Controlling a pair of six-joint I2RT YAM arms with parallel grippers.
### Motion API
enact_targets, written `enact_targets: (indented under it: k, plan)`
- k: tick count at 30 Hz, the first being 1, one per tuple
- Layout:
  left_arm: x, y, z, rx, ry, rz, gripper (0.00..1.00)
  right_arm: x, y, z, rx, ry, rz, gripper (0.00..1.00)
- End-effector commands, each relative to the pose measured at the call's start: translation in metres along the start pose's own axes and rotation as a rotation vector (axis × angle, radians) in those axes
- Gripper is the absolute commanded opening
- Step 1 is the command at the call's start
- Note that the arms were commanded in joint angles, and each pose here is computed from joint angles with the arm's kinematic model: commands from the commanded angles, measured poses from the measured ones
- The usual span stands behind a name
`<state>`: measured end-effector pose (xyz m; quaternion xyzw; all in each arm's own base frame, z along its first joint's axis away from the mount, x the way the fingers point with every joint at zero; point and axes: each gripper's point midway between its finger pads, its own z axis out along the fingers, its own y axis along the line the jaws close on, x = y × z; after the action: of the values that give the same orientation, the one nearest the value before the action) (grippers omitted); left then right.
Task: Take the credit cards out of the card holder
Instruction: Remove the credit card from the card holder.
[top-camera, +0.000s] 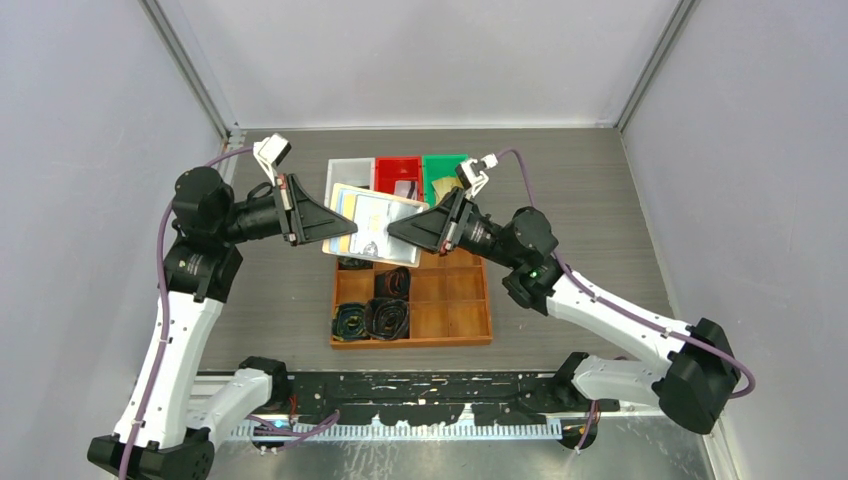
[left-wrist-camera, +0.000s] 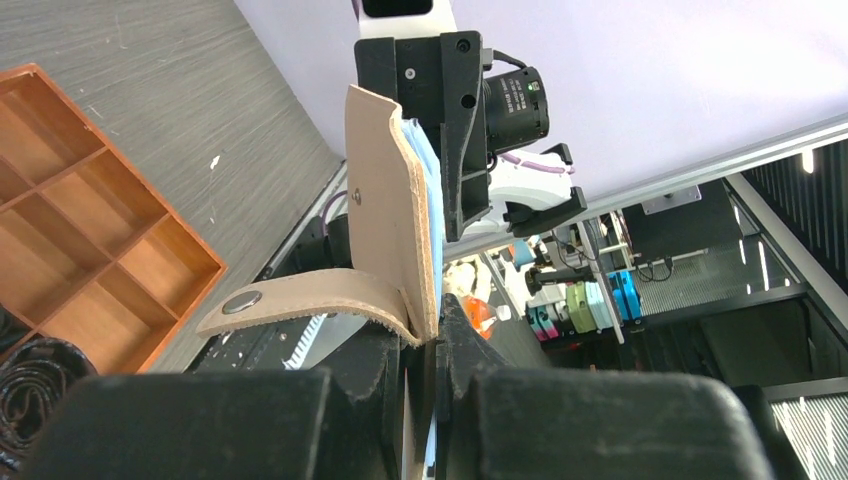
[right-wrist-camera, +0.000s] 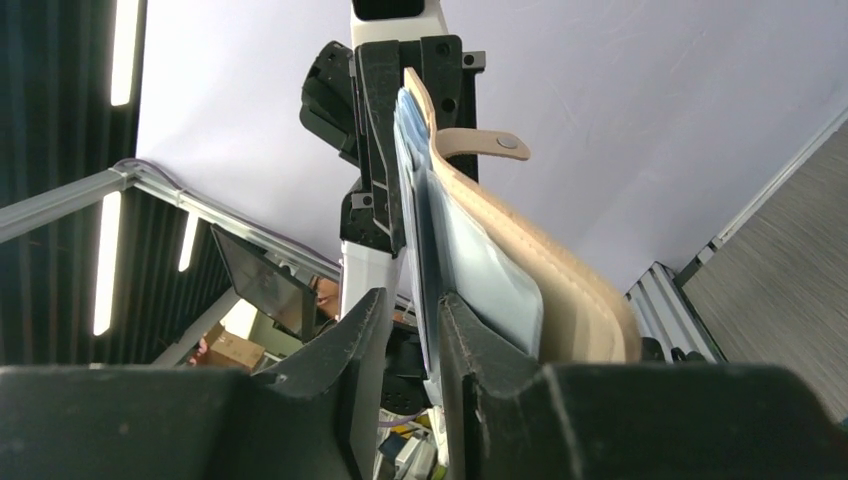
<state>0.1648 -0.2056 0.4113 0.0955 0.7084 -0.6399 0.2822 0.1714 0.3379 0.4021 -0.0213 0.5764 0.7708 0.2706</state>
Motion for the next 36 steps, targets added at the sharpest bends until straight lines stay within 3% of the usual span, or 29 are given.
enact_targets:
  k: [1,6,17,22,31,36]
  plan:
    - [-0.002,-0.029,-0.006,0.062,-0.019,0.109,0.0,-0.012,0.039,0.009,-0.128,-0.012,-0.038,0.31]
    - [-0.001,-0.03,-0.007,0.065,-0.018,0.112,0.0,-0.013,0.041,0.007,-0.142,-0.021,-0.034,0.16]
    - [-0.008,-0.032,-0.006,0.075,-0.053,0.118,0.03,-0.016,0.035,-0.004,-0.197,-0.093,0.02,0.05]
    - [-0.006,-0.03,-0.006,0.072,-0.053,0.114,0.1,-0.016,0.04,-0.002,-0.209,-0.091,0.005,0.01]
    - [-0.007,-0.029,-0.006,0.061,-0.053,0.119,0.0,-0.015,0.019,-0.012,-0.093,-0.115,-0.017,0.01]
    - [-0.01,-0.023,-0.006,0.033,-0.077,0.126,0.0,-0.007,0.028,-0.001,-0.109,-0.067,-0.021,0.21]
